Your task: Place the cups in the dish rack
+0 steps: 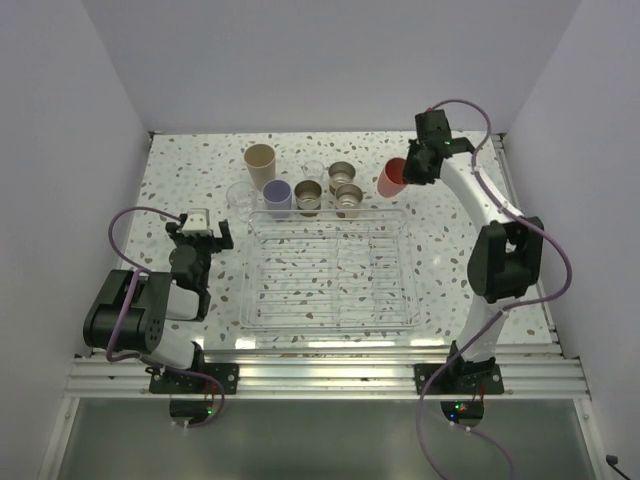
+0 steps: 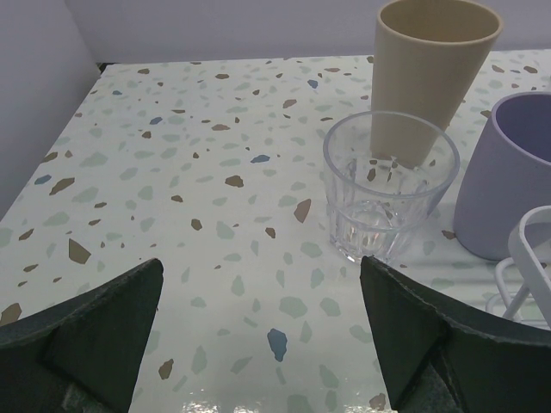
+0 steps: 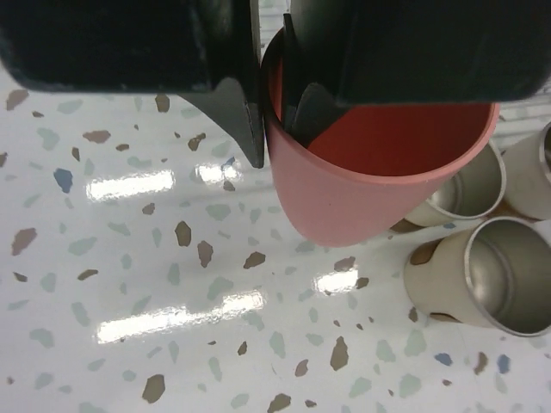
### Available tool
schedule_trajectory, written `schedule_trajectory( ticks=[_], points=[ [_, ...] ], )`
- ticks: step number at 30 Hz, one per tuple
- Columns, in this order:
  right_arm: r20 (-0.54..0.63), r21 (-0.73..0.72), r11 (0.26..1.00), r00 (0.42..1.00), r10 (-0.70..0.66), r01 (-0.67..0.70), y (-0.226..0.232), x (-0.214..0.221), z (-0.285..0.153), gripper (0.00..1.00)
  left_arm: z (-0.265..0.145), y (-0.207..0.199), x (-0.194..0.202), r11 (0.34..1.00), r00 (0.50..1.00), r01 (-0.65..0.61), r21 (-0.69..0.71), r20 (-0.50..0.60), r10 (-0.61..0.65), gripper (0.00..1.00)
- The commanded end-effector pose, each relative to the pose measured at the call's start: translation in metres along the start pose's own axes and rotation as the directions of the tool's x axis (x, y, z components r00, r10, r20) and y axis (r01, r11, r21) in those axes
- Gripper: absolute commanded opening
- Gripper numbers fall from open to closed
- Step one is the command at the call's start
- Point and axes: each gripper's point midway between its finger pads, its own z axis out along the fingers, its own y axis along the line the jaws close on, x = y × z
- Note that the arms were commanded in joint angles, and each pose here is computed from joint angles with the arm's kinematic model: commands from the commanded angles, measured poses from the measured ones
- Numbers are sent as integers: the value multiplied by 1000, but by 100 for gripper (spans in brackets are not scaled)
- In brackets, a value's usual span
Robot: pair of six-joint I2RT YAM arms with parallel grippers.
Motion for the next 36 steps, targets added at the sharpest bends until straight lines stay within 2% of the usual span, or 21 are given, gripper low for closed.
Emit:
schedule_trajectory(
  ticks=[1,6,10,14,20,23,28,30,32,34,35,36],
  points=[
    [169,-58,998,985,43,-34,5,-37,-88,0,0,4,-5,1000,1000,-20,-15,23,21,100],
    [185,-225,974,980,77,-35,23,-29,-149,0,0,4,-4,1000,1000,-22,-15,20,23,100],
    [103,-368,929,991,90,-46,42,8,-171,0,-1,5,-4,1000,1000,-22,-16,21,22,100],
    [31,-479,878,999,29,-11,61,46,-193,0,0,5,-4,1000,1000,-22,-16,21,22,100],
    [38,-593,798,993,-109,110,84,85,-244,0,0,5,-4,1000,1000,-22,-16,20,23,100],
    [21,-642,758,992,-128,111,89,97,-255,0,0,5,-4,1000,1000,-22,-16,20,23,100],
    [6,-648,752,988,-155,122,91,102,-254,0,0,6,-9,999,999,-21,-31,34,22,100],
    [7,-656,745,988,-155,121,95,101,-255,0,6,21,-18,991,1000,27,-131,12,-26,100],
    [6,-666,735,985,-170,131,101,103,-256,0,20,35,-30,976,997,24,-217,-67,-40,100],
    [17,-672,727,984,-179,144,105,103,-259,0,30,35,-40,978,993,5,-211,-116,-31,100],
    [22,-675,722,983,-182,149,106,103,-260,0,30,30,-34,983,983,-11,-183,-185,-23,100],
    [25,-676,721,983,-183,152,107,104,-261,0,37,27,-54,985,987,4,-171,-161,-31,100]
  ],
)
